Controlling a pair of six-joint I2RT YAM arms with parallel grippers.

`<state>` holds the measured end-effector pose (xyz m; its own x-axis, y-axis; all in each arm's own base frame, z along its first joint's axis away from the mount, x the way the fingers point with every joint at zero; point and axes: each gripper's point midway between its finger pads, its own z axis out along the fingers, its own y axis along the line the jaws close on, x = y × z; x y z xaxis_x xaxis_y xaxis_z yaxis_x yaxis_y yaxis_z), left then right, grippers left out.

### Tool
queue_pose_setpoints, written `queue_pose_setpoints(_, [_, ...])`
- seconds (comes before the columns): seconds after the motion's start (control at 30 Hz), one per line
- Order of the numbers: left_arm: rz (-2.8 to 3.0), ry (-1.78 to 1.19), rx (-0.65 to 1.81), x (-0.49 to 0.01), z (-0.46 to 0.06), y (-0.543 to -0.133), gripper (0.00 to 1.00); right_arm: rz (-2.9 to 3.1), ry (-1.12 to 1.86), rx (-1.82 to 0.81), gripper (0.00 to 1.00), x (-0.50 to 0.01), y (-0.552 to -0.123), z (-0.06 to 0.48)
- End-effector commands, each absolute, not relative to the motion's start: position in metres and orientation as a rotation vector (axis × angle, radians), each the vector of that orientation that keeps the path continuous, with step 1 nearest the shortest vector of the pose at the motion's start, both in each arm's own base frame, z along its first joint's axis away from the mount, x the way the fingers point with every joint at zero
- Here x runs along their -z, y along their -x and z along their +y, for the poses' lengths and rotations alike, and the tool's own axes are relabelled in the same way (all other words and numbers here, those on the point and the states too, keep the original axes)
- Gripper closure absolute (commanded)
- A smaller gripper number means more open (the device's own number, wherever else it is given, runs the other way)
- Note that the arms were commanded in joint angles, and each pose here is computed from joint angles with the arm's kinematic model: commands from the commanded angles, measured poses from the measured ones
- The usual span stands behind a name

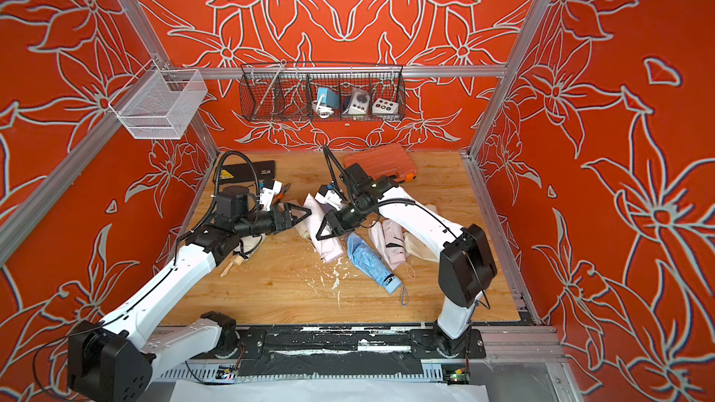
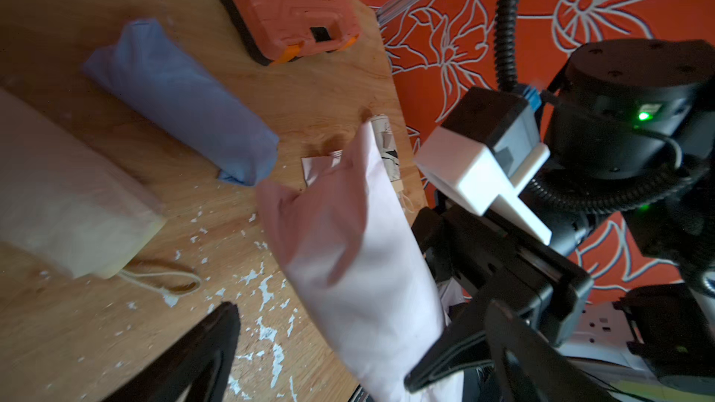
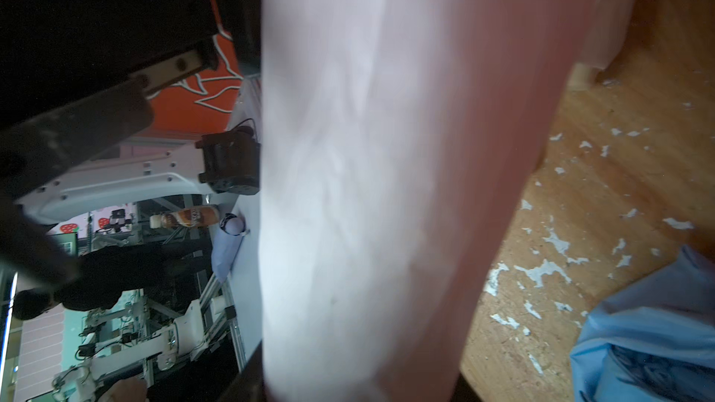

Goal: Take umbrellas out of sleeves
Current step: Pick up the umbrella from the center of the board.

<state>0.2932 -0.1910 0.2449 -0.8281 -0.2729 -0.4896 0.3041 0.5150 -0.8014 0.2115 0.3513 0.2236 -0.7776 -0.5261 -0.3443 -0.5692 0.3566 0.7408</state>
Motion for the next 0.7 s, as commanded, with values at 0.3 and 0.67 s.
queue_pose_setpoints(0.3, [2.062,-0.194,1.599,-0.274,-0.216,-0.287,0.14,2.384,1.067,-1.632,0.66,-0.279,-0.197,0.356])
queue_pose_setpoints(0.67, [2.08,-0.212,1.62,-0.269,-0.218,-0.284,0.62,2.422,1.043,-1.589,0.61,-0.27,-0.205,0.358])
